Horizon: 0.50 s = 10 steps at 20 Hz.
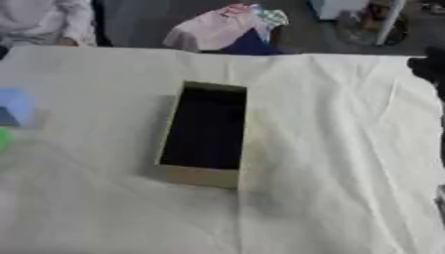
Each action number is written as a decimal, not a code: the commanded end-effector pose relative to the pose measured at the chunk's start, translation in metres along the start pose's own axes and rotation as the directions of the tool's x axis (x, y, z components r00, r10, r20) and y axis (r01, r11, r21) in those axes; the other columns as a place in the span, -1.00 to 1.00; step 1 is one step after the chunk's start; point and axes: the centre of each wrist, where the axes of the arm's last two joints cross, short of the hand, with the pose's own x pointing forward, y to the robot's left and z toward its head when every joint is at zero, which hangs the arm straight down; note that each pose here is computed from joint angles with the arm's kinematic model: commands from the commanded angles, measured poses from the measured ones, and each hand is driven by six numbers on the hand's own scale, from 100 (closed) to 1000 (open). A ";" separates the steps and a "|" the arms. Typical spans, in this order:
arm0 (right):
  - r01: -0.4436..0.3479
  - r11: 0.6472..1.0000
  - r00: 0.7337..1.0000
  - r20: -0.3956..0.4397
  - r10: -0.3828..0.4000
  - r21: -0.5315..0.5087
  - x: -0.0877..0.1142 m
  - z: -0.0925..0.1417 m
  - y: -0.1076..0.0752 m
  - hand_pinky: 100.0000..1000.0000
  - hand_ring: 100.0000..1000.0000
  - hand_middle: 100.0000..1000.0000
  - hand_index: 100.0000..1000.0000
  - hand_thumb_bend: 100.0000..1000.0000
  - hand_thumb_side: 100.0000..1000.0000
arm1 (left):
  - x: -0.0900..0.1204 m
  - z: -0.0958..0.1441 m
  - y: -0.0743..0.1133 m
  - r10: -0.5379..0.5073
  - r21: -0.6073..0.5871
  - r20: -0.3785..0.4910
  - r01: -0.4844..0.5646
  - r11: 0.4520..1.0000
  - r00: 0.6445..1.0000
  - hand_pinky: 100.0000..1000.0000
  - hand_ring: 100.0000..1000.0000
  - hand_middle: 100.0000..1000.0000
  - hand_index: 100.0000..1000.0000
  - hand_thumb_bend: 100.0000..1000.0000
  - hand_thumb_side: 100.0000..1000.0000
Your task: Pick up objects on the table and place them in the box.
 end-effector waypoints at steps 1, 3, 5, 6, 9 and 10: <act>-0.016 1.000 0.999 0.032 0.016 0.006 0.005 -0.005 -0.004 0.62 0.54 0.25 0.63 -1.00 0.75 | -0.005 0.020 0.031 -0.035 0.096 -0.013 0.036 0.995 0.999 -0.02 0.17 0.10 0.30 -0.48 -1.00; -0.020 1.000 0.999 0.035 0.019 0.007 0.005 -0.005 -0.005 0.62 0.54 0.25 0.63 -1.00 0.74 | 0.003 0.027 0.046 -0.045 0.146 0.007 0.044 0.988 0.999 -0.02 0.16 0.09 0.30 -0.50 -1.00; -0.024 1.000 0.999 0.041 0.024 0.008 0.005 -0.006 -0.006 0.62 0.54 0.25 0.63 -1.00 0.74 | 0.011 0.035 0.061 -0.059 0.199 0.029 0.052 0.979 0.998 -0.02 0.15 0.08 0.30 -0.53 -1.00; -0.027 1.000 0.999 0.046 0.026 0.009 0.005 -0.007 -0.007 0.62 0.54 0.25 0.63 -1.00 0.74 | 0.017 0.039 0.068 -0.064 0.229 0.046 0.052 0.972 0.997 -0.03 0.14 0.07 0.30 -0.56 -1.00; -0.033 0.999 0.998 0.058 0.032 0.012 0.006 -0.008 -0.008 0.62 0.54 0.26 0.63 -1.00 0.73 | 0.036 0.050 0.088 -0.073 0.312 0.118 0.032 0.949 0.990 -0.04 0.12 0.05 0.29 -0.65 -1.00; -0.034 0.999 0.998 0.061 0.033 0.013 0.006 -0.008 -0.009 0.62 0.54 0.26 0.63 -1.00 0.73 | 0.043 0.053 0.095 -0.076 0.340 0.148 0.022 0.940 0.986 -0.05 0.11 0.05 0.29 -0.67 -1.00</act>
